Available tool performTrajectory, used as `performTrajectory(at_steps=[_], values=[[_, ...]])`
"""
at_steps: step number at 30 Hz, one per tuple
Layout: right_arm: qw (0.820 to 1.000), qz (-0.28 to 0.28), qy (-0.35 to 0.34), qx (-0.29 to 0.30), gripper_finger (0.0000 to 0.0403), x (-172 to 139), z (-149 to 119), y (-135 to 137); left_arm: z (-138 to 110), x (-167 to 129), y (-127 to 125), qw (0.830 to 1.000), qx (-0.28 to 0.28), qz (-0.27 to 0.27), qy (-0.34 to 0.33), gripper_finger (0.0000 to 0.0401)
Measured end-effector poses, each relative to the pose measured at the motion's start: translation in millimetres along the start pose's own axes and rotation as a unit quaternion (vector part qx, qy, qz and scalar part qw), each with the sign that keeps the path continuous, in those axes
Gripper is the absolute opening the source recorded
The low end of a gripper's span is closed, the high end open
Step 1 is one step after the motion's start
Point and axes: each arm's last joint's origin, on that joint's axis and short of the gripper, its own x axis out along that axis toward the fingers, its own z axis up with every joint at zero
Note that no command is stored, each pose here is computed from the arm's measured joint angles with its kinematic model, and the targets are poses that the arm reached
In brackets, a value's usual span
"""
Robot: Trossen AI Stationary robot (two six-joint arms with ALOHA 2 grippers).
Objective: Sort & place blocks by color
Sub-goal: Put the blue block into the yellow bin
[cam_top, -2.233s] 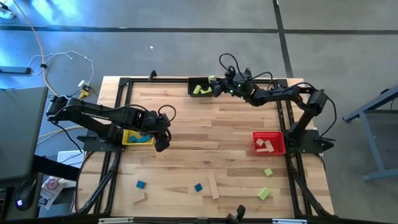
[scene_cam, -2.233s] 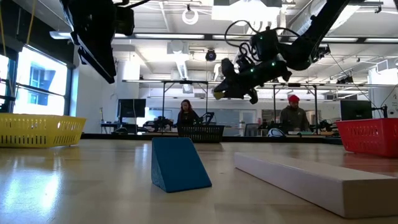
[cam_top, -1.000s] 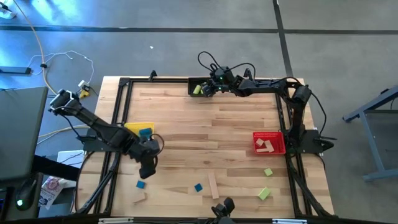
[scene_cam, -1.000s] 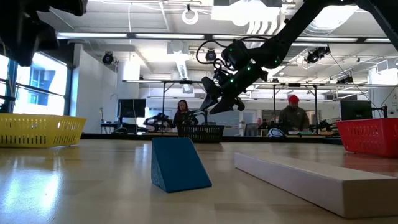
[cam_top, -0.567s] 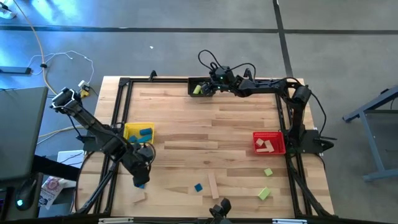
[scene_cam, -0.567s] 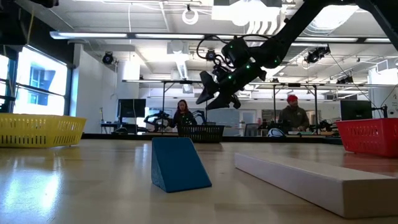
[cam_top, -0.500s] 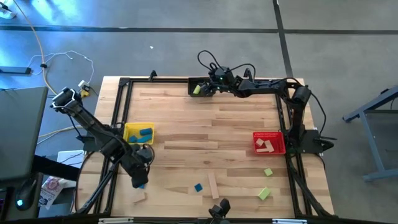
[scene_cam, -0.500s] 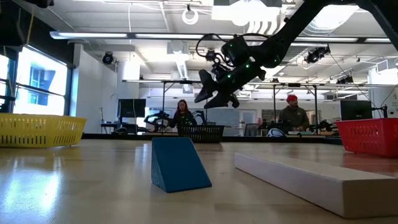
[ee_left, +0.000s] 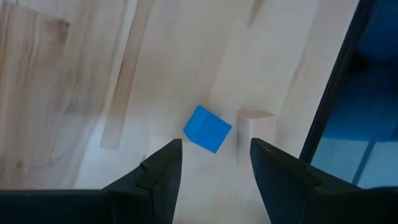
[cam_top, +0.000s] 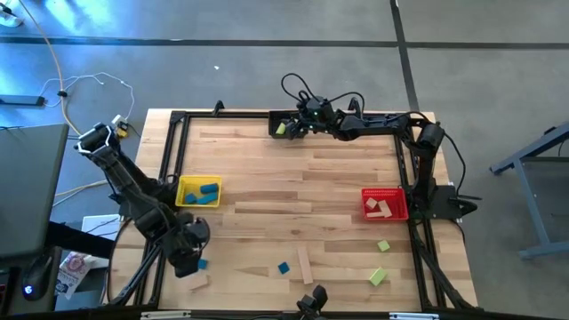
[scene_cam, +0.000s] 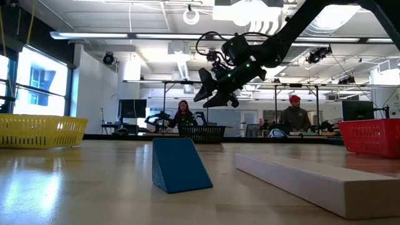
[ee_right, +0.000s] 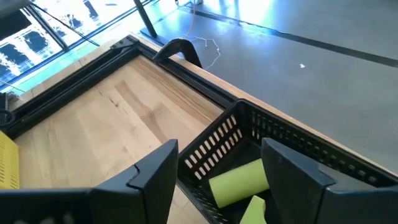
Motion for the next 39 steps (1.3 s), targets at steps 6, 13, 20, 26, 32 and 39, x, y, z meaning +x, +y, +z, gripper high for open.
performTrajectory(at_steps=[6,13,20,26,32,39], values=[[1.000,0.004,0.001,-0.004,0.0215,0.0,0.0,0.3,-5.9,11.1,-9.5,0.996,0.085,0.008,-0.012,0.0175],[1.000,0.007,0.002,-0.012,0.0215,-0.1,0.0,0.5,-9.7,37.7,-19.9,0.985,0.168,0.018,0.033,0.0175],[1.000,0.008,0.002,-0.008,0.0215,-0.1,0.0,0.5,-10.4,56.9,-21.5,0.980,0.186,0.049,0.051,0.0175],[1.000,0.009,0.003,-0.002,0.0215,-0.1,-0.1,0.5,-11.3,68.2,-21.5,0.979,0.183,0.067,0.065,0.0174],[1.000,0.009,0.003,-0.002,0.0215,-0.1,0.0,0.5,-11.7,75.4,-21.5,0.977,0.183,0.078,0.071,0.0174],[0.999,0.037,0.013,-0.004,0.0215,-6.0,3.7,5.2,-10.5,79.3,-20.8,0.977,0.183,0.096,0.054,0.0167]])
